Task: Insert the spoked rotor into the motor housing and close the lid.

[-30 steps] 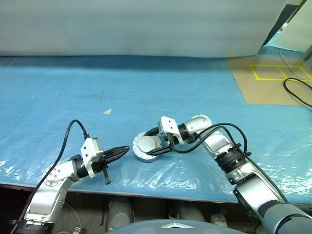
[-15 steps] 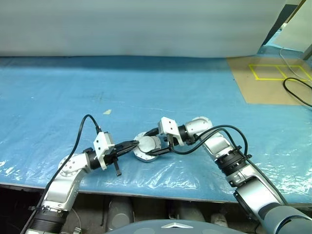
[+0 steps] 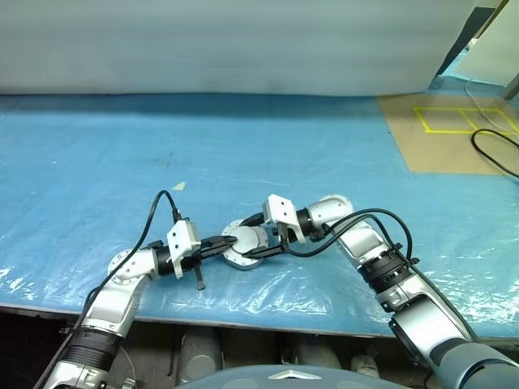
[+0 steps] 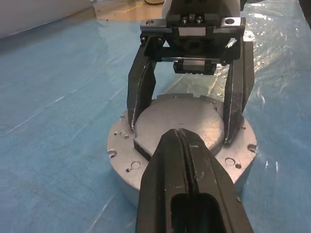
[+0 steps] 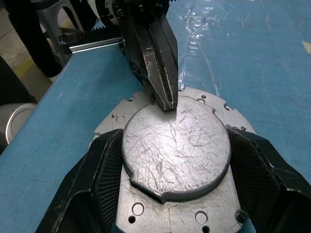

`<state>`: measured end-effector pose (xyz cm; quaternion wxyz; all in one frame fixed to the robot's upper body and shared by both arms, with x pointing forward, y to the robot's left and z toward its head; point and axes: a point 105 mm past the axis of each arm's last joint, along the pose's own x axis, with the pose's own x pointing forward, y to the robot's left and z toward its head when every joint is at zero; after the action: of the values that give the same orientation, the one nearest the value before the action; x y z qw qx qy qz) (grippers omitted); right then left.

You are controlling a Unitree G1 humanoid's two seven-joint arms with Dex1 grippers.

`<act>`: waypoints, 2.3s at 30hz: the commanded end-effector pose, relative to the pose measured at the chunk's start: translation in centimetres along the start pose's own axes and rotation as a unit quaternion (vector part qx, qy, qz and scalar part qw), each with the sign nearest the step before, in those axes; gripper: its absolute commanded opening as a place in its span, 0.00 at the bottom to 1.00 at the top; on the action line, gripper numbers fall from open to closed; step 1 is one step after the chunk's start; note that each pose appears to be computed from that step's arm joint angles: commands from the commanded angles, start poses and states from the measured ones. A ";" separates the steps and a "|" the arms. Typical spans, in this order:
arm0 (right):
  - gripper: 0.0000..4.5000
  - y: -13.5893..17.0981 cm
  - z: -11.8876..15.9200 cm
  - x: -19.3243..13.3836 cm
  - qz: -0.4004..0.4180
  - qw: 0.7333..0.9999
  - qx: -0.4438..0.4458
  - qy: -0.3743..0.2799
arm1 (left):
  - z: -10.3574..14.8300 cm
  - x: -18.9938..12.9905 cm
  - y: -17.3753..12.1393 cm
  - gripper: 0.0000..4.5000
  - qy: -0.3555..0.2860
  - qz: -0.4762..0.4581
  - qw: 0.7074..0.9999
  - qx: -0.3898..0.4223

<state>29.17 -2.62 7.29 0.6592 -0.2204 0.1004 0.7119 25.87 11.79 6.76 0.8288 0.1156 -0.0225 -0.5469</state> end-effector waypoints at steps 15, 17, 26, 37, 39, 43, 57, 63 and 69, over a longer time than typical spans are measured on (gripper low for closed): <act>0.66 0.5 -3.2 0.1 -0.005 0.998 0.048 0.051 | -2.3 -1.9 -0.9 0.00 0.048 0.000 0.999 -0.008; 0.66 0.5 -3.1 0.1 -0.005 0.998 0.048 0.050 | -2.3 -1.5 -0.8 0.00 0.044 0.003 0.999 -0.007; 1.00 -0.3 -1.8 -0.1 -0.024 0.998 0.045 0.027 | -2.4 -1.1 -0.5 0.00 0.037 0.004 0.999 -0.002; 1.00 -2.3 3.8 -3.3 -0.059 0.998 0.000 -0.034 | -2.4 -1.2 -0.4 0.00 0.033 0.003 0.999 -0.002; 1.00 -2.4 4.6 -3.9 -0.066 0.997 -0.015 -0.036 | -2.4 -1.2 -0.4 0.00 0.033 0.003 0.999 -0.002; 1.00 -2.0 6.0 -4.8 -0.070 0.996 -0.025 -0.046 | -2.4 -1.1 -0.4 0.00 0.032 0.002 0.999 -0.002; 1.00 -0.4 -2.0 -7.8 -0.103 0.887 0.437 -0.106 | -2.3 -1.2 -0.4 0.00 0.031 0.002 1.000 -0.002; 1.00 2.1 -2.6 -5.8 -0.062 0.868 0.485 -0.089 | -2.1 -1.1 -0.2 0.00 0.030 0.001 1.000 0.000; 1.00 1.5 -0.7 -4.9 -0.045 0.862 0.488 -0.128 | -1.9 -1.1 -0.1 0.00 0.030 0.000 1.000 0.002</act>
<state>27.72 -8.00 6.80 0.7220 0.2136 0.3704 0.5441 25.95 13.03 5.61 0.8331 0.1277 -0.0175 -0.5379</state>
